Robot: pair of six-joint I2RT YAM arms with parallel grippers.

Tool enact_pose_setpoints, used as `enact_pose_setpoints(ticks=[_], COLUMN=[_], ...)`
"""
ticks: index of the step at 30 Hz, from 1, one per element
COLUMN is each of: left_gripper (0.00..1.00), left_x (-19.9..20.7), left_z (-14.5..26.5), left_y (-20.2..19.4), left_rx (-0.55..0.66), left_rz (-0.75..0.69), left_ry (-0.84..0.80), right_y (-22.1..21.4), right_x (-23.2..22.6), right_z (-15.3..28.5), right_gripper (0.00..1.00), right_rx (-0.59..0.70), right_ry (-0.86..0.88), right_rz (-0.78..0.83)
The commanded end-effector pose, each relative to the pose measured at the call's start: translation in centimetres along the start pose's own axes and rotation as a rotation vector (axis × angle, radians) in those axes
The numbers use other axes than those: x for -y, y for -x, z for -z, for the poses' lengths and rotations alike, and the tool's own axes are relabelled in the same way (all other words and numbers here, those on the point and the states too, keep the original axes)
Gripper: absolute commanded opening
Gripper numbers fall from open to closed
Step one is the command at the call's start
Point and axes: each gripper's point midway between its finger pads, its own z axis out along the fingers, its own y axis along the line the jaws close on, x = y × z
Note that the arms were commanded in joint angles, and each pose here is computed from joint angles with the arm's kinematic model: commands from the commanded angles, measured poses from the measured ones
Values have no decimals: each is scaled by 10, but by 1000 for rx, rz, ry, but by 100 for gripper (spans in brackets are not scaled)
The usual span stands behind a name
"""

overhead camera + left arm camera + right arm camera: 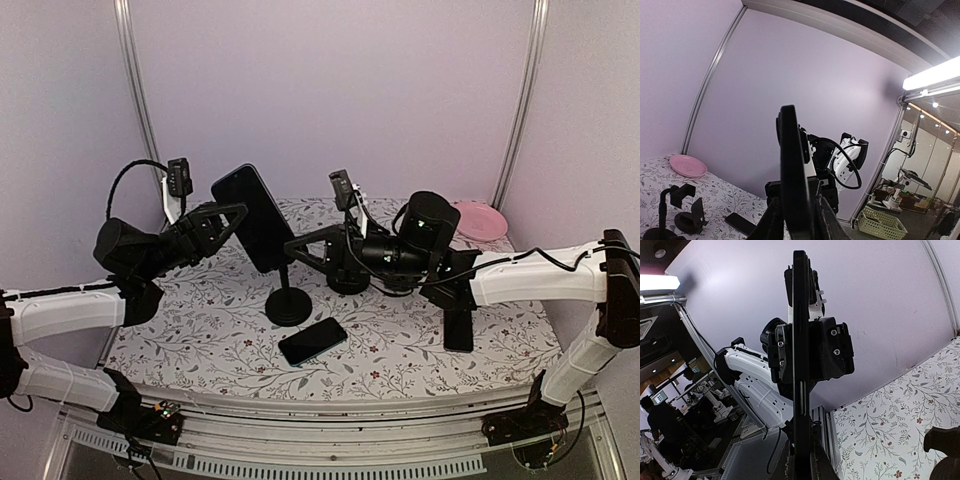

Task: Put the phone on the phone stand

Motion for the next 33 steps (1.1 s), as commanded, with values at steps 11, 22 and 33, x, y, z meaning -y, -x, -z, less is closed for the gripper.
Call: enact_pose_setpoints(ticks=[11,22,33], left_gripper=[29,0,0], left_x=[-3,-5,-47], left_z=[-1,0,-10], left_y=[8,6,-8], left_rx=[39,50,-90], left_rz=[-1,-6,-185], left_ry=[4,-10,161], right_y=[19,26,2], right_x=[-4,-4,118], right_z=[-5,-4,51], right_gripper=[2,2,84], right_rx=[79,113,-14], right_ry=[32,22,-657], right_rz=[63,57,233])
